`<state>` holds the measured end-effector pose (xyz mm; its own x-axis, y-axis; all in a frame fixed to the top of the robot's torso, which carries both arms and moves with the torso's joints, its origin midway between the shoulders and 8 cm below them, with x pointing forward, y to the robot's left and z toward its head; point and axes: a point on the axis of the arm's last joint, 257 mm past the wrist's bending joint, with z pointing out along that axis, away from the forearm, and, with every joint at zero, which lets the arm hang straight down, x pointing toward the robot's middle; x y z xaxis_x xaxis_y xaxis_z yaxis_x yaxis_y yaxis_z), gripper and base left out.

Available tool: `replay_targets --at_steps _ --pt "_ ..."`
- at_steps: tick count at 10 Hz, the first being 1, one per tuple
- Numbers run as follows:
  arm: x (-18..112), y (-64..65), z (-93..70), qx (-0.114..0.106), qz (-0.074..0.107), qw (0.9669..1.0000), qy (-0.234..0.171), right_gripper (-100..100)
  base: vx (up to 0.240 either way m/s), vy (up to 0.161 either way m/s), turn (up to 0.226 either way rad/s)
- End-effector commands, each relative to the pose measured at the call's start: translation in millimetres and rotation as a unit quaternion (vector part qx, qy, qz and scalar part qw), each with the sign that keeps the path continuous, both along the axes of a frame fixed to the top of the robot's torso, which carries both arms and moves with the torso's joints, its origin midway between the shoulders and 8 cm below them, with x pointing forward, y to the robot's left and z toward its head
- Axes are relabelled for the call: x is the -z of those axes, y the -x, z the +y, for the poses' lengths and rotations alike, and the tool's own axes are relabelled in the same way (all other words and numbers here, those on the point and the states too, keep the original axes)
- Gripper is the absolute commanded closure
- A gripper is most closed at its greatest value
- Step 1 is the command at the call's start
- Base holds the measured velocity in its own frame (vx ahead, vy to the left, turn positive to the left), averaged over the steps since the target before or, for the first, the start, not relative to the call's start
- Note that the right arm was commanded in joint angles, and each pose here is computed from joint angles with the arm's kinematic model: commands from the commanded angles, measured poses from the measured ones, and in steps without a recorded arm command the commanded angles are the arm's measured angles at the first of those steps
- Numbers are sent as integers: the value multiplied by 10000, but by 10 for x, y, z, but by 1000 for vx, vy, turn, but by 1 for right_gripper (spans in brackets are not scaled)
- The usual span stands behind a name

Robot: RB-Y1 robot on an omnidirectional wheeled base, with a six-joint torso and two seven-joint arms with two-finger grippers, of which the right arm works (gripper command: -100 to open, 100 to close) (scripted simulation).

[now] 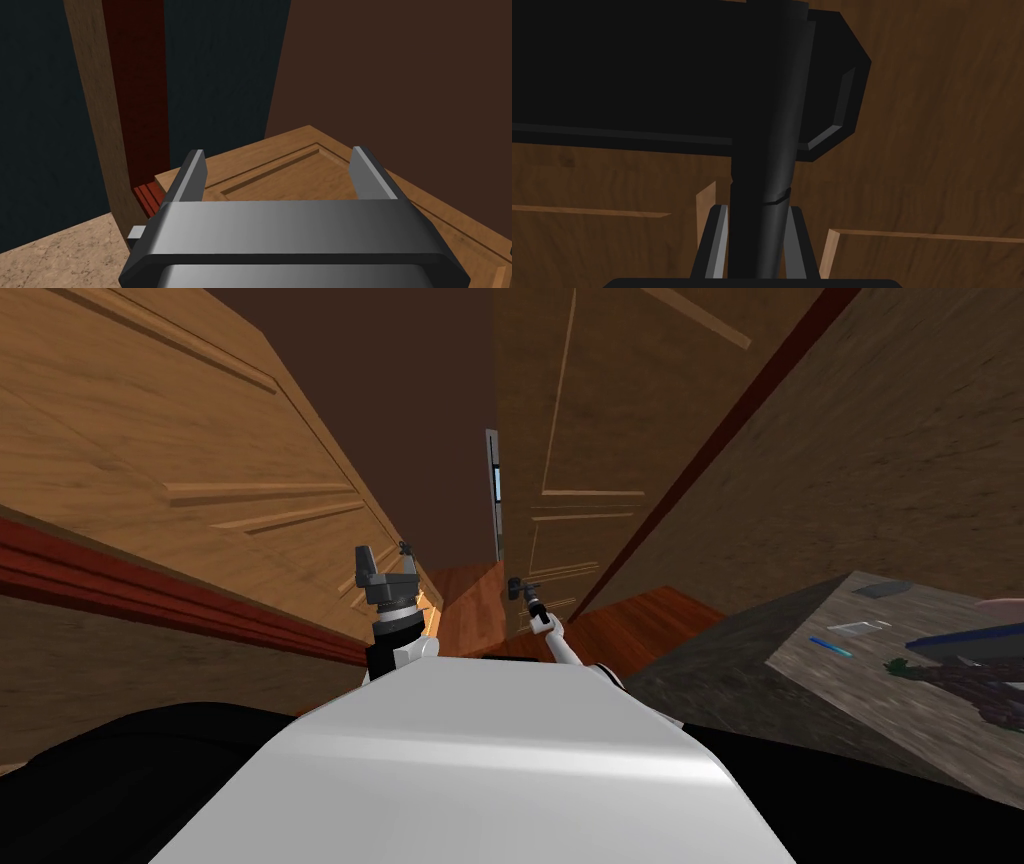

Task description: Push the door open

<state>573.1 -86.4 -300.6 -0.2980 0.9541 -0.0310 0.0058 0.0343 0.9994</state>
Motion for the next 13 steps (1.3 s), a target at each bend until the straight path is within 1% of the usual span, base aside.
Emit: replay_targets --at_steps 1,2,3,4,5,7,9,10,11,12,13 --pt "-101 -68 -139 110 -124 9999 28 100 135 117 -37" --pt "-99 -88 -229 182 -125 9997 50 100 159 133 -56" --pt "-99 -99 -278 222 -126 9997 60 100 165 108 -57" --pt "-98 -119 -374 302 -128 9994 79 100 181 125 -68" --pt "-99 -129 -423 345 -129 9993 85 100 143 132 -57" --pt "-101 -166 -618 519 -131 9985 105 100 136 146 -77" --pt "-103 -183 -714 608 -131 9980 109 100 136 151 -70" --pt "-106 -198 -805 697 -130 9974 107 100 149 138 -78" --pt "-107 -204 -850 741 -130 9971 105 100 132 136 -87" --pt "-108 -216 -933 828 -127 9964 96 100 134 141 -71" --pt "-108 -216 -933 828 -127 9964 96 100 101 102 -29"
